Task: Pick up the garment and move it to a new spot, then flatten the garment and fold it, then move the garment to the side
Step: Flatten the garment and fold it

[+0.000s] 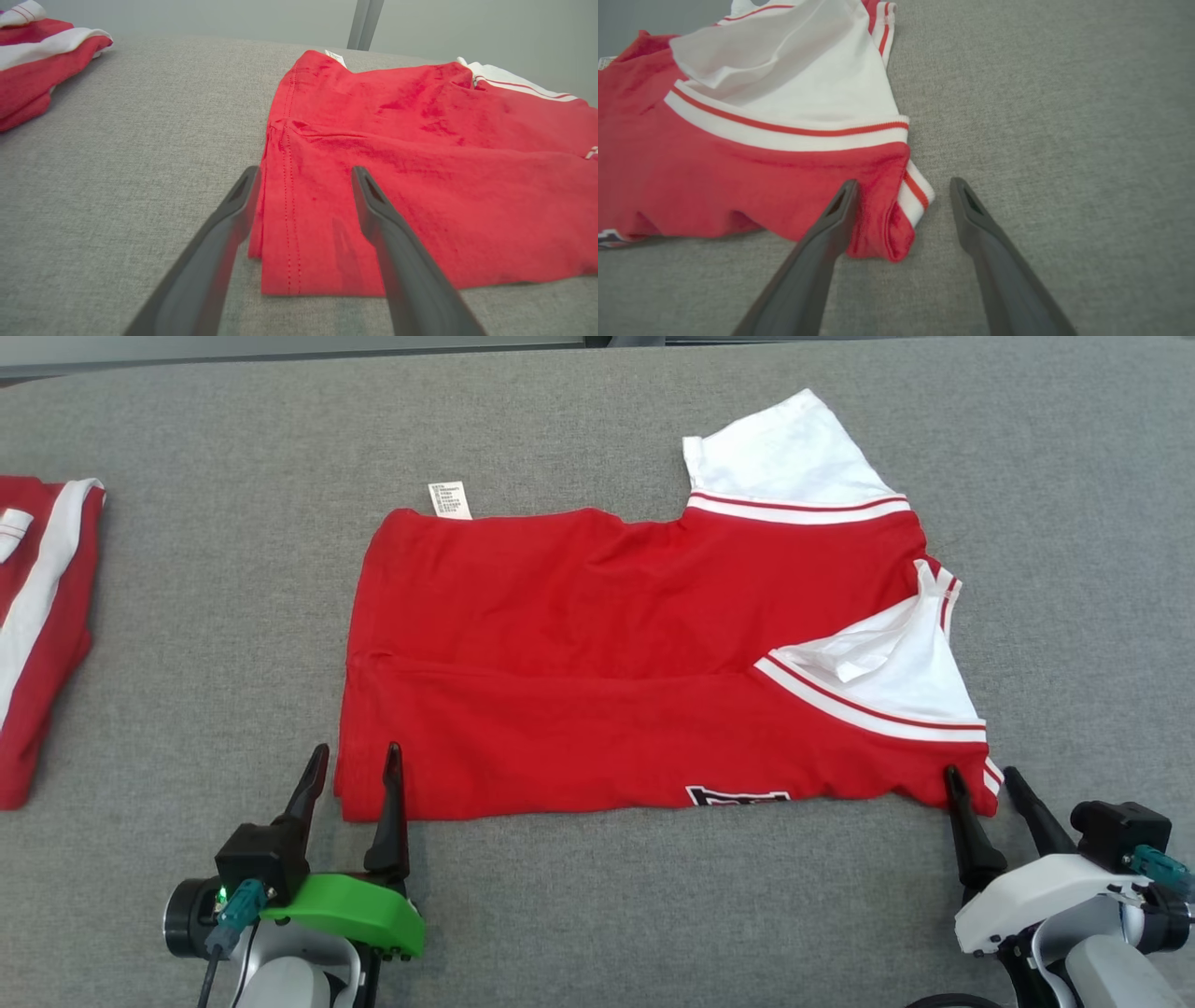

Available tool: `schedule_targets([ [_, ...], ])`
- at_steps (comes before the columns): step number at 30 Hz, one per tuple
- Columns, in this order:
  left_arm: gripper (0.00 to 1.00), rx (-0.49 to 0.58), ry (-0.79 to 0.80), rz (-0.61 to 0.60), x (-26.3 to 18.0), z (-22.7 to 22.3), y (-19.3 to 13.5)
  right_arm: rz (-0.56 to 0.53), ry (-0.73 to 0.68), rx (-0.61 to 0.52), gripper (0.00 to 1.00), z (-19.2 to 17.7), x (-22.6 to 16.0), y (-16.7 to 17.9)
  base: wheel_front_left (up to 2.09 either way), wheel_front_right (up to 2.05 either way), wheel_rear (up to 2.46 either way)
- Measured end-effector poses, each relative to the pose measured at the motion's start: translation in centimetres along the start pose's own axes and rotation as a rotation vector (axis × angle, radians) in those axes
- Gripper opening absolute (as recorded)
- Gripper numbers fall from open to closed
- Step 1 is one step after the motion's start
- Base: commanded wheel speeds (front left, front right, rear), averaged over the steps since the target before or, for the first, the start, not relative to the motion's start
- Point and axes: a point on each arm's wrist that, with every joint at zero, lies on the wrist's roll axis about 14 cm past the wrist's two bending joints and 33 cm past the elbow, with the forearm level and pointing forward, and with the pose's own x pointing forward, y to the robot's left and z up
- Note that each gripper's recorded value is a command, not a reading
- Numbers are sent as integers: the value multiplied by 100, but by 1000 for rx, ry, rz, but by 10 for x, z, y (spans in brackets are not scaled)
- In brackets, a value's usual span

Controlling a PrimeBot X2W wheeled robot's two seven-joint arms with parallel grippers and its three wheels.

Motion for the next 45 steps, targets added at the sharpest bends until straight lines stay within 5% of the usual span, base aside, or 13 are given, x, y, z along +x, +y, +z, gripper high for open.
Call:
schedule_targets([
  [1, 100, 1, -1, 1, 0, 0, 0, 4, 6, 1, 79, -2, 1, 2, 0, 0, 0],
  [2, 100, 1, -2, 1, -1, 1, 1, 11, 14, -1, 12, -4, 1, 4, 0, 0, 0],
  [3, 100, 1, -3, 1, -1, 1, 0, 16, 21, 0, 0, -6, 1, 6, 0, 0, 0],
  [27, 100, -92, 134, 56, 4, -42, 11, 48, -25, -11, 0, 10, 4, 10, 0, 0, 0],
  [28, 84, -93, 150, 54, 5, -47, 10, 47, -24, -13, 0, 10, 4, 9, 0, 0, 0],
  [29, 21, -96, 151, 54, 6, -48, 10, 46, -22, -14, 0, 9, 4, 8, 0, 0, 0],
  [30, 0, -97, 151, 52, 7, -48, 9, 44, -21, -15, 0, 9, 4, 7, 0, 0, 0],
  [45, 0, -136, 53, 10, -13, -17, 2, 44, -68, 9, 0, 22, -13, 13, 0, 0, 0],
])
